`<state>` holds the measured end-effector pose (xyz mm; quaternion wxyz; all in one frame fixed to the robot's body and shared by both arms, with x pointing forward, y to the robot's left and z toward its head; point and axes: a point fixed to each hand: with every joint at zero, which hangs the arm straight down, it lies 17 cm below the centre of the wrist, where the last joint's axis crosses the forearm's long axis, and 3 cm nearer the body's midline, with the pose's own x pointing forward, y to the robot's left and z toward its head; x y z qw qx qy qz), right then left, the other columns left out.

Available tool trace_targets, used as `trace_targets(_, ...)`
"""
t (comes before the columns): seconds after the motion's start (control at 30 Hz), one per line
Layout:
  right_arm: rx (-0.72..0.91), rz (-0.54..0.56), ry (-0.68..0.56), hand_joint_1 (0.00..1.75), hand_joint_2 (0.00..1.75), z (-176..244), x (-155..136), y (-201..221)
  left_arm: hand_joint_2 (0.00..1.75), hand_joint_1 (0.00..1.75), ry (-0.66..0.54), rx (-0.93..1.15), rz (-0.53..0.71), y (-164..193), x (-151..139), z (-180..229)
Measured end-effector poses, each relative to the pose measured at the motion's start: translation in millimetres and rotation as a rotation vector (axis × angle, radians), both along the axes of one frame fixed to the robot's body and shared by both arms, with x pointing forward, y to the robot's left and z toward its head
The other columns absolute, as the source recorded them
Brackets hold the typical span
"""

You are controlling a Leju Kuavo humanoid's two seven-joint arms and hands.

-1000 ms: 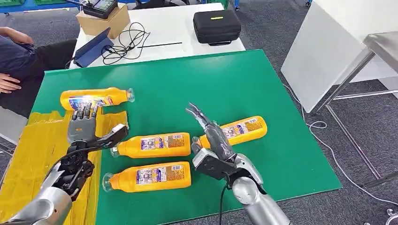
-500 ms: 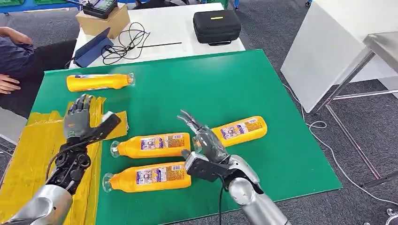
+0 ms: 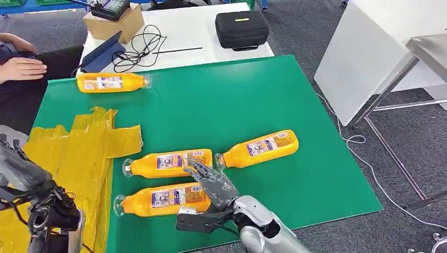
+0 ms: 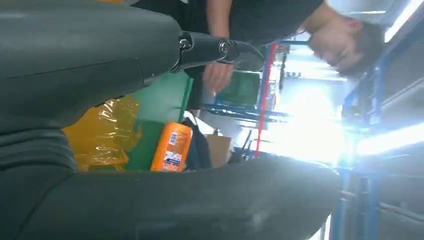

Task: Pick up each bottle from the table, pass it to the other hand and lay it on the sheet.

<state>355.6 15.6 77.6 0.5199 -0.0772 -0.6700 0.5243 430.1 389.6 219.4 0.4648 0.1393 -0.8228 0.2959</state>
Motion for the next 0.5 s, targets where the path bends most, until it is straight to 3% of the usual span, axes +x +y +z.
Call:
trace_targets(0.23,-0.062,0.086,0.010,0.00,1.75,-12,-16,28,0.00,0.00,-0.027,-0.023,0.026,9,-26,4)
trace_targets(0.5,-0.118,0.127,0.016,0.00,1.75,-21,-17,49,0.00,0.00,-0.038,-0.029,0.032,11,-33,6)
